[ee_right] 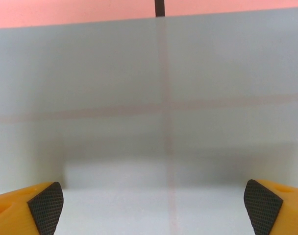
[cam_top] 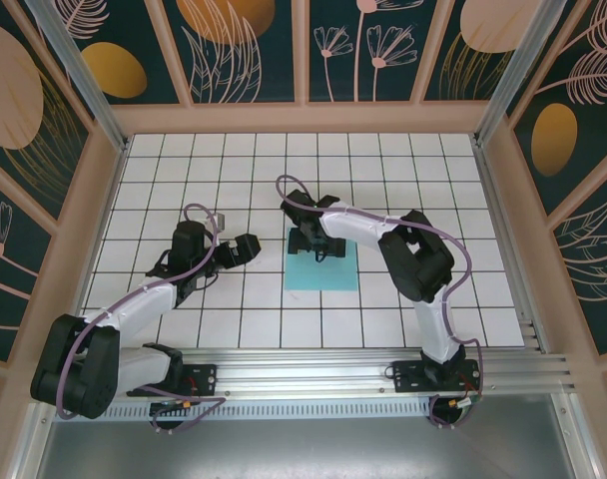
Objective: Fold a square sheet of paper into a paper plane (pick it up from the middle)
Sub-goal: Move the square sheet of paper to the center of the table, then fold the square sheet of paper in half at the center of the table.
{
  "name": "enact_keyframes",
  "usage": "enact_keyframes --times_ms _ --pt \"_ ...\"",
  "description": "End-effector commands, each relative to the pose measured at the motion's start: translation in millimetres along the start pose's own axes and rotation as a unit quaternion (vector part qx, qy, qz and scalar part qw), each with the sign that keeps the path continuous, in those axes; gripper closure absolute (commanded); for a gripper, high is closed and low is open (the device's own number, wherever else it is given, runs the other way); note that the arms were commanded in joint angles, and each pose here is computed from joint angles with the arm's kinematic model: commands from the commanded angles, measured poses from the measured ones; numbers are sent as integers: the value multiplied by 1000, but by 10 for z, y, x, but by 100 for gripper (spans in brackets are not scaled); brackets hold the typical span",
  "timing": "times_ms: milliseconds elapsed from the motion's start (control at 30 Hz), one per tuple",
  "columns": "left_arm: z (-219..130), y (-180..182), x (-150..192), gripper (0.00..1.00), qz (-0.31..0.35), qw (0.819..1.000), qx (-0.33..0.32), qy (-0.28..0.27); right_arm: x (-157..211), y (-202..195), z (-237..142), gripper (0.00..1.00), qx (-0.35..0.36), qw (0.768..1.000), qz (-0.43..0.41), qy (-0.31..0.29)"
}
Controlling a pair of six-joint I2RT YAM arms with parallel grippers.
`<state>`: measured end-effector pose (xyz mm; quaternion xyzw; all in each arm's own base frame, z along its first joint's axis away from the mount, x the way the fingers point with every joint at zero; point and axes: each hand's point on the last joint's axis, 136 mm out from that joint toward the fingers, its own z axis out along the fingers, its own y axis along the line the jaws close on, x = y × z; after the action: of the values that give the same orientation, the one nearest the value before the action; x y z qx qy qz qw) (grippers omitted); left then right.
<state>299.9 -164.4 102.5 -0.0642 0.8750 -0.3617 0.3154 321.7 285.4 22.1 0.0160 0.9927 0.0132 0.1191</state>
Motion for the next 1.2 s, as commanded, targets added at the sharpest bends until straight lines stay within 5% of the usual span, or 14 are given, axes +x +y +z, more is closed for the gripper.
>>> enact_keyframes --times_ms 0,300,433,833,1067,1167 --pt "0 -92 -19 2 12 1000 15 5 143 -69 -57 2 1 1000 3 19" --pt "8 -71 6 1 8 1000 13 8 541 -189 369 2 21 997 -9 71" --pt "8 -76 1 1 7 1000 13 7 654 -198 502 9 21 996 -8 86" --pt "-4 -68 -16 2 7 1000 7 5 322 -100 174 20 25 999 -18 33" --pt "-11 -81 -49 1 7 1000 5 2 88 51 -177 49 -16 1000 -18 -5" --pt "-29 -100 -83 1 8 1000 4 -2 -1 146 -368 54 -49 998 -15 -22"
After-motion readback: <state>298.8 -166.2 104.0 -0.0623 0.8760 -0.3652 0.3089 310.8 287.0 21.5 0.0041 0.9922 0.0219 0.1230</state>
